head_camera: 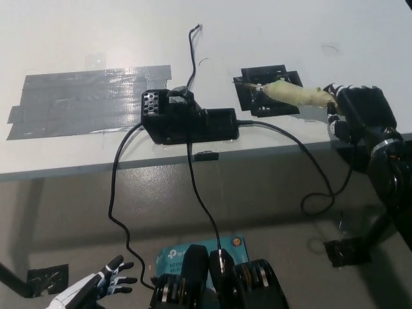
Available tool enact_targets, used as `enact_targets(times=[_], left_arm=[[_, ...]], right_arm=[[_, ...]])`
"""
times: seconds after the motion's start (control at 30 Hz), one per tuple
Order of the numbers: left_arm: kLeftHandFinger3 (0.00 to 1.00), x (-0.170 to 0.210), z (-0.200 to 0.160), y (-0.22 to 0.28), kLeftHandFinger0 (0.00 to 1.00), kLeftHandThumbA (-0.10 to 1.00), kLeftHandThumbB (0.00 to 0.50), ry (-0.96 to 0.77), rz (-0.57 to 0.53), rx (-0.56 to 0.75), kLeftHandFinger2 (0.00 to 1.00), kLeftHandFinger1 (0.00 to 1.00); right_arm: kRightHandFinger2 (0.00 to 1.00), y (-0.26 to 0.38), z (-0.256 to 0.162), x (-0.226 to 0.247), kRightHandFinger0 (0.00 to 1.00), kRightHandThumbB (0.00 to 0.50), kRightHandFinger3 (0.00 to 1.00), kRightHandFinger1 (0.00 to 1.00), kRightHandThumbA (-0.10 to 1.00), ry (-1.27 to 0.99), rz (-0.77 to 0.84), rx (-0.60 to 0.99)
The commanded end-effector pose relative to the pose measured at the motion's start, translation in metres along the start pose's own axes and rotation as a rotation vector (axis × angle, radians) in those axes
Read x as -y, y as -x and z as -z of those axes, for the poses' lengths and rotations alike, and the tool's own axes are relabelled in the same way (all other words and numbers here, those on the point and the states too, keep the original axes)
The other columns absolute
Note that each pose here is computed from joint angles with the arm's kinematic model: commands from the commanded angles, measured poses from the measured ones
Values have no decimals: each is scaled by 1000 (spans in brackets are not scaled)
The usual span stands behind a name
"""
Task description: The robot uses its right hand to grab and lift the soldering gun kept on the middle of the table and puts it in its base
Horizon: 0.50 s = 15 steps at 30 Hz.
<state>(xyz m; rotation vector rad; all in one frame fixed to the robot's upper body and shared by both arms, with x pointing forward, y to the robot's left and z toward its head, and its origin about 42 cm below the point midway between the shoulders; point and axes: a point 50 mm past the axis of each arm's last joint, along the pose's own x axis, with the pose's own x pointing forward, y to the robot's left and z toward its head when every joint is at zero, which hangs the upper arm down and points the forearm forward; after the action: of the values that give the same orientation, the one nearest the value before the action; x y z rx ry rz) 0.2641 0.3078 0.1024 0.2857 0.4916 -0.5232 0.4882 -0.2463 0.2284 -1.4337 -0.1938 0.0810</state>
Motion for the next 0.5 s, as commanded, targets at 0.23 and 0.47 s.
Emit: enact_targets(times=[0.23, 0.47], left_arm=[[1000, -6, 2, 10, 1000, 1000, 495, -17, -8, -19, 910, 959], [1000, -6, 6, 11, 1000, 1000, 500, -1, -24, -24, 875, 920]], right_arm=[[166, -10, -5, 52, 0, 49, 134, 0, -100, -23, 153, 104], [393, -12, -9, 65, 0, 32, 158, 56, -100, -14, 140, 128]])
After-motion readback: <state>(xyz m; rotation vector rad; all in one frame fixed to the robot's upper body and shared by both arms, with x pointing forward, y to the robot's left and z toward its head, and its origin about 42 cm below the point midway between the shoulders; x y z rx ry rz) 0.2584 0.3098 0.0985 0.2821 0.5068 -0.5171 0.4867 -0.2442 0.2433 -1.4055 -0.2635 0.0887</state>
